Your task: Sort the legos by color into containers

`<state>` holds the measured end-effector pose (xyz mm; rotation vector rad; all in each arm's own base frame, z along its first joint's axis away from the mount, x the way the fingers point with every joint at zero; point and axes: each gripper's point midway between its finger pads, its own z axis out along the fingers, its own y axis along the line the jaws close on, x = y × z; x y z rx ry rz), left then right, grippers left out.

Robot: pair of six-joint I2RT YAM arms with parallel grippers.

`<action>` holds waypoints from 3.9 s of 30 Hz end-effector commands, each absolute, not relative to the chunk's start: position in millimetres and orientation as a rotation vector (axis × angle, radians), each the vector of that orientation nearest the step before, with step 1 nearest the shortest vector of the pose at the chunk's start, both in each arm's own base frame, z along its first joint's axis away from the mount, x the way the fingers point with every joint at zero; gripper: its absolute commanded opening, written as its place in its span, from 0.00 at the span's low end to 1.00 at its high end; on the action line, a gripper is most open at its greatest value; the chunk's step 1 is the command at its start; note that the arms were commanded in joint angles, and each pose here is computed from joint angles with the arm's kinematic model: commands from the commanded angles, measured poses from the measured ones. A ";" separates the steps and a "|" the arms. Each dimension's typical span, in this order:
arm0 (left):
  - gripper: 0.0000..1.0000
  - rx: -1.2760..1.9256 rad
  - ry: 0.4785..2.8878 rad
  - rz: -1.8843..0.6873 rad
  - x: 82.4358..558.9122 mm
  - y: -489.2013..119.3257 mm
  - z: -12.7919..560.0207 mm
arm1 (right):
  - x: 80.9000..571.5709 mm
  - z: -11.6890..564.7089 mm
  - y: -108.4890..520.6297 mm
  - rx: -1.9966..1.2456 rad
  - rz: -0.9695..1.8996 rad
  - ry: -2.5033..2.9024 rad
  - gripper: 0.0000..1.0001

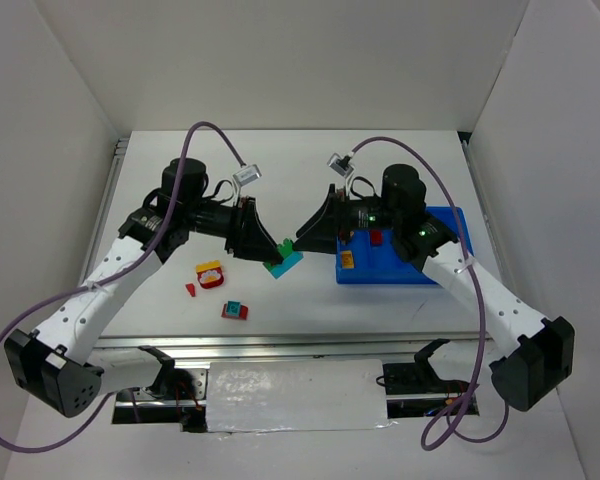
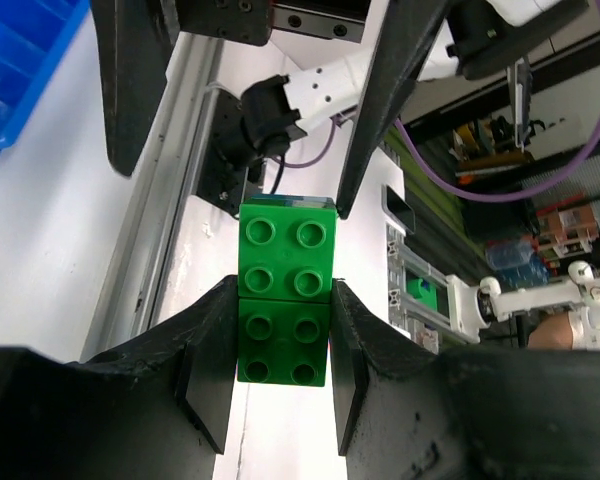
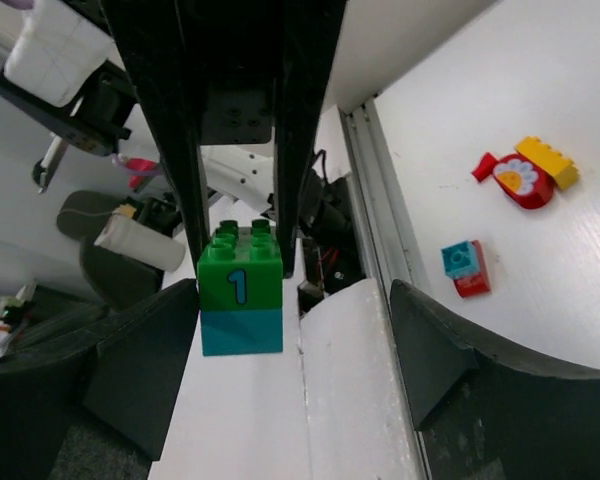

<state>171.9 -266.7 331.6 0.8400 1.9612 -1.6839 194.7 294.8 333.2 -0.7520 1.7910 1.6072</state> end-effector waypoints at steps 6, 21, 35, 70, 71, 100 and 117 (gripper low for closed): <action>0.00 0.990 1.803 -1.685 158.6 -267.8 356.8 | 168.5 364.1 312.0 -0.917 1.752 1.646 0.65; 0.99 0.868 1.906 -1.502 191.5 -269.8 350.7 | 174.6 361.4 310.7 -0.885 1.733 1.644 0.00; 1.00 0.344 1.806 -1.348 241.0 -237.1 399.1 | 214.7 424.9 264.4 -0.399 1.458 1.323 0.00; 0.94 0.554 1.567 -1.598 213.1 -267.3 443.8 | 189.1 507.2 280.8 -0.407 1.729 1.017 0.00; 0.93 0.552 1.569 -1.592 214.2 -267.2 443.9 | 191.1 504.8 283.1 -0.405 1.734 1.030 0.00; 0.96 0.079 2.110 -0.895 291.0 -177.3 319.3 | 335.5 168.5 55.7 0.757 0.264 2.291 0.00; 0.96 0.181 2.186 -0.865 270.6 -172.9 294.5 | 333.6 128.8 -11.8 0.997 -0.085 2.359 0.10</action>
